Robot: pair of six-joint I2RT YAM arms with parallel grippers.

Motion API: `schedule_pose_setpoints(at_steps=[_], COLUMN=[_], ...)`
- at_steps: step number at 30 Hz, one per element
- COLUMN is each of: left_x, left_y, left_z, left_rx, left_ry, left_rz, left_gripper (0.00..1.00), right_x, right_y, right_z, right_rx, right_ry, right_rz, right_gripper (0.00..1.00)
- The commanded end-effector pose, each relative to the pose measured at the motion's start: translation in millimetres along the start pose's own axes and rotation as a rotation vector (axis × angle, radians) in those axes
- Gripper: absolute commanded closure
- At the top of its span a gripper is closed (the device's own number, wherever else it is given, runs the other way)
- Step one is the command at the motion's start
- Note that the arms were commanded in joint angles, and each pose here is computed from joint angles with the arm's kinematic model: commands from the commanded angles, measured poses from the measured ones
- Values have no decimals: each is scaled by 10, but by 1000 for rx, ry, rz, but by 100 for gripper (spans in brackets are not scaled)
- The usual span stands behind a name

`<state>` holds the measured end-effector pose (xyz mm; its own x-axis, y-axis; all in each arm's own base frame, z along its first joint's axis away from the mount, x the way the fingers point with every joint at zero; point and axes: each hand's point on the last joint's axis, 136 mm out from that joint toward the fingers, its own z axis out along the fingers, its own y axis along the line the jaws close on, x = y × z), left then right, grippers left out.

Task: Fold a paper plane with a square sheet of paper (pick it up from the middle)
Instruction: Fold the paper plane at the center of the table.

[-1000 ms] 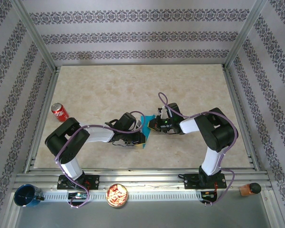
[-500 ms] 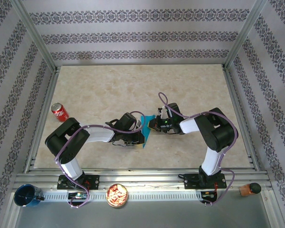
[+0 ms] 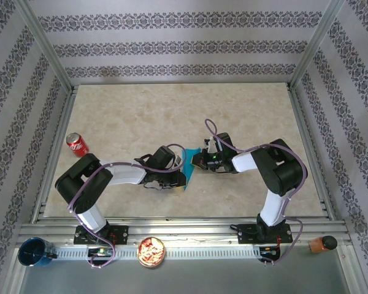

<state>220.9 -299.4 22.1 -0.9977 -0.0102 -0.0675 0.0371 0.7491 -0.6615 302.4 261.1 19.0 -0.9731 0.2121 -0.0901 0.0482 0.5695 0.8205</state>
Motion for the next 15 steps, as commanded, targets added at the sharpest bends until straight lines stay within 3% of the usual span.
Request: schedule_pose_setpoints(at_steps=[1,15], left_x=[143,197], left_y=[45,85], left_z=[-18,72], left_rx=[-29,-31], left_ry=[27,66], left_rz=[-4,-10], left_gripper=[78,83], right_x=[106,116], right_y=[-250,-264], right_z=[93,97], right_rx=[90,90], right_ry=[4,4], right_rz=[22,29], right_gripper=[94,94])
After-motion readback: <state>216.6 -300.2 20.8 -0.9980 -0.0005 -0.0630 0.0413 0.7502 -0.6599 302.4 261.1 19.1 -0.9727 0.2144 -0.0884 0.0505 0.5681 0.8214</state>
